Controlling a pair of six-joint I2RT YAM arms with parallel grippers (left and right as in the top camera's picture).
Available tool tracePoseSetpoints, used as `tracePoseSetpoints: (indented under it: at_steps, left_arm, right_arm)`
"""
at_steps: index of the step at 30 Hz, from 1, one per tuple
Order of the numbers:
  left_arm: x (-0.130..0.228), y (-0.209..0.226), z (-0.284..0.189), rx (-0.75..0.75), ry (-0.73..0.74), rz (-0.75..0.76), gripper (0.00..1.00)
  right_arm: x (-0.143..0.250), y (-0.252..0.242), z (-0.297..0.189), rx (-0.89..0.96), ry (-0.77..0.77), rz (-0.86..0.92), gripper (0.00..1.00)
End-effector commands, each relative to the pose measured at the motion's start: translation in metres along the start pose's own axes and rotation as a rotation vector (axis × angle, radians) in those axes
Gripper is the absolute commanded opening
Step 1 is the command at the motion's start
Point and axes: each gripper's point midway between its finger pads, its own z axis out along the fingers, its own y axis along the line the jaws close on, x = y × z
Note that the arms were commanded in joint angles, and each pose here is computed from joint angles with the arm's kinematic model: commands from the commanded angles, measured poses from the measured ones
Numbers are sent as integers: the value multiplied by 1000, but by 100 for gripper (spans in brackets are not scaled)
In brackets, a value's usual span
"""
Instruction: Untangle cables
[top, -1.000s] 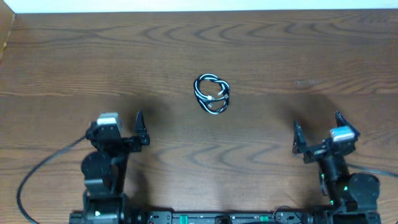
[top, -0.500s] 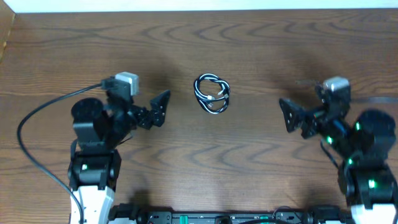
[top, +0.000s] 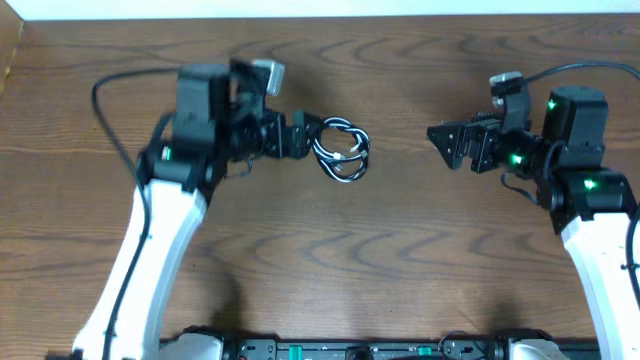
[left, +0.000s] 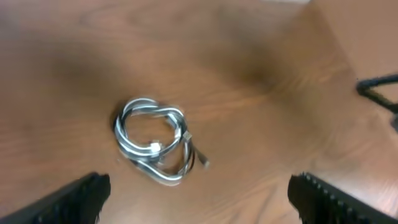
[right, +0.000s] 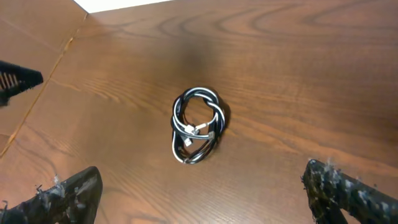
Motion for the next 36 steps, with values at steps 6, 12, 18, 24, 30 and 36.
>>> tracePoseSetpoints:
  at_steps: [6,12,18,24,30,36]
  left_arm:
    - [0,35,53,-141,174,-51,96]
    - [10,35,72,-92,220,-120,92]
    - [9,74,88,-358,162,-278,65]
    - [30,78,125,-479,174,-336,62]
    - [61,84,163,-507,252,-351,57]
    - [76,91,168,-532,298,-370,57]
  right_arm:
    - [-19,9,-5,-30,-48,4,99]
    - [-22,5,-3,-5,-59,39,92]
    - [-17,-18,10,72,-39,183,83]
    - [-2,-36,39,123,21,291,74]
    - [-15,-38,81,128,-29,350,70]
    - [-26,-33,132,171,139,343,68]
